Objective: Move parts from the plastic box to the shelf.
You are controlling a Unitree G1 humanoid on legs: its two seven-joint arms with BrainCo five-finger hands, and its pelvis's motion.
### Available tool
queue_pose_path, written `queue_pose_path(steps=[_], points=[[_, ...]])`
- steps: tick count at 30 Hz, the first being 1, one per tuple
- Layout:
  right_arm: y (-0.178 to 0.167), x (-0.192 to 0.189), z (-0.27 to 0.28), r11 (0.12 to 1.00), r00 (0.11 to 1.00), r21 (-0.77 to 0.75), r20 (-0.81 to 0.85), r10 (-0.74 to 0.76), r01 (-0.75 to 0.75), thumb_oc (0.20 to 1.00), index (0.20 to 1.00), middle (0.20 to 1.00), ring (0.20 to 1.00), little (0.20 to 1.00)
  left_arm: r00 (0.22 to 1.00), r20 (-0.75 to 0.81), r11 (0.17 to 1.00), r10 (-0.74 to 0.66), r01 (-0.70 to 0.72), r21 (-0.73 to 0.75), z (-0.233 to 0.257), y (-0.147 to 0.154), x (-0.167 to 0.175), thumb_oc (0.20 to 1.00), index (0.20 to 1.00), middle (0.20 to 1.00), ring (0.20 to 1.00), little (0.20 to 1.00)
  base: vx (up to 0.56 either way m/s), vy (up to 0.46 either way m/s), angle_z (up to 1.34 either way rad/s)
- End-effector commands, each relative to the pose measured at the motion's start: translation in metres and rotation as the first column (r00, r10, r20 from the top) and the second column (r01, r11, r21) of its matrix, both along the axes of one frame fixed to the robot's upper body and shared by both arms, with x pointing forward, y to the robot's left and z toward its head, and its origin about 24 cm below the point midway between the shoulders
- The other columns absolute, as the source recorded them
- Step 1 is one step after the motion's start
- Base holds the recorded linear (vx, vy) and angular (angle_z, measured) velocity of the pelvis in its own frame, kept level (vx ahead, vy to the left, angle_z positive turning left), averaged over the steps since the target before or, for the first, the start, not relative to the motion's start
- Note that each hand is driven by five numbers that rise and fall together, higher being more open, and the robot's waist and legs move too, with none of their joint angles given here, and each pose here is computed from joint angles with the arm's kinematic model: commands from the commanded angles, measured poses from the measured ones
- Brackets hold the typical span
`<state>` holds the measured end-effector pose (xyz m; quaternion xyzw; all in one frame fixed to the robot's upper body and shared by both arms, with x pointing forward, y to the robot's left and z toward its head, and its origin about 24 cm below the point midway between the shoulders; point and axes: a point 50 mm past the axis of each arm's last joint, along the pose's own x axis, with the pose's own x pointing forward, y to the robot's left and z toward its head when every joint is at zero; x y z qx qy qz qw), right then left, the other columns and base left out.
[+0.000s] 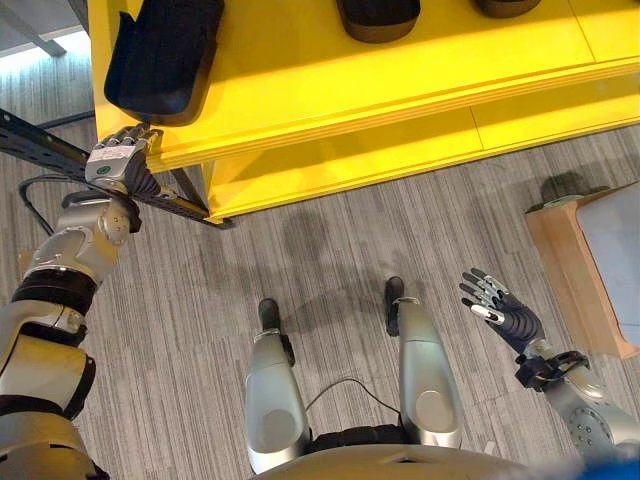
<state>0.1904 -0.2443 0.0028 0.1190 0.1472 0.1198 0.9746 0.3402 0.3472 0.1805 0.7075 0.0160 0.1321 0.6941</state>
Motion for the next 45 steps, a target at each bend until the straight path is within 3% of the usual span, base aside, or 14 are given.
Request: queue_pose_path(steps=[1, 6, 11, 16, 45], points=[[0.006, 0.000, 0.005, 0.999, 0.999, 0.031, 0.039, 0.024, -0.025, 1.000, 1.000, 1.000, 1.000, 1.000, 0.997, 0.036, 0.997, 0.063, -0.065, 0.036, 0.019, 0.018, -0.006, 1.000, 1.000, 1.000, 1.000, 1.000, 0.00, 0.000, 0.00], [0.006, -0.001, 0.003, 0.999, 0.999, 0.032, 0.032, 0.022, -0.023, 1.000, 1.000, 1.000, 1.000, 1.000, 0.999, 0.030, 0.998, 0.024, -0.025, 0.051, 0.018, 0.008, -0.001, 1.000, 1.000, 1.000, 1.000, 1.000, 0.00, 0.000, 0.00], [0.004, -0.002, 0.004, 0.999, 0.999, 0.032, 0.037, 0.010, -0.012, 1.000, 1.000, 1.000, 1.000, 1.000, 0.990, 0.061, 0.991, -0.124, 0.121, 0.048, 0.019, -0.025, 0.005, 1.000, 1.000, 1.000, 1.000, 1.000, 0.00, 0.000, 0.00], [0.002, -0.003, 0.005, 1.000, 0.999, 0.029, 0.039, -0.001, 0.000, 1.000, 1.000, 1.000, 1.000, 1.000, 0.980, 0.069, 0.982, -0.188, 0.185, 0.047, 0.017, -0.039, 0.004, 1.000, 1.000, 1.000, 1.000, 1.000, 0.00, 0.000, 0.00], [0.000, -0.001, 0.005, 1.000, 0.999, 0.012, 0.042, -0.011, 0.011, 1.000, 1.000, 1.000, 1.000, 1.000, 0.938, 0.115, 0.944, -0.326, 0.319, 0.081, 0.032, -0.077, 0.016, 1.000, 1.000, 1.000, 1.000, 1.000, 0.00, 0.000, 0.00]])
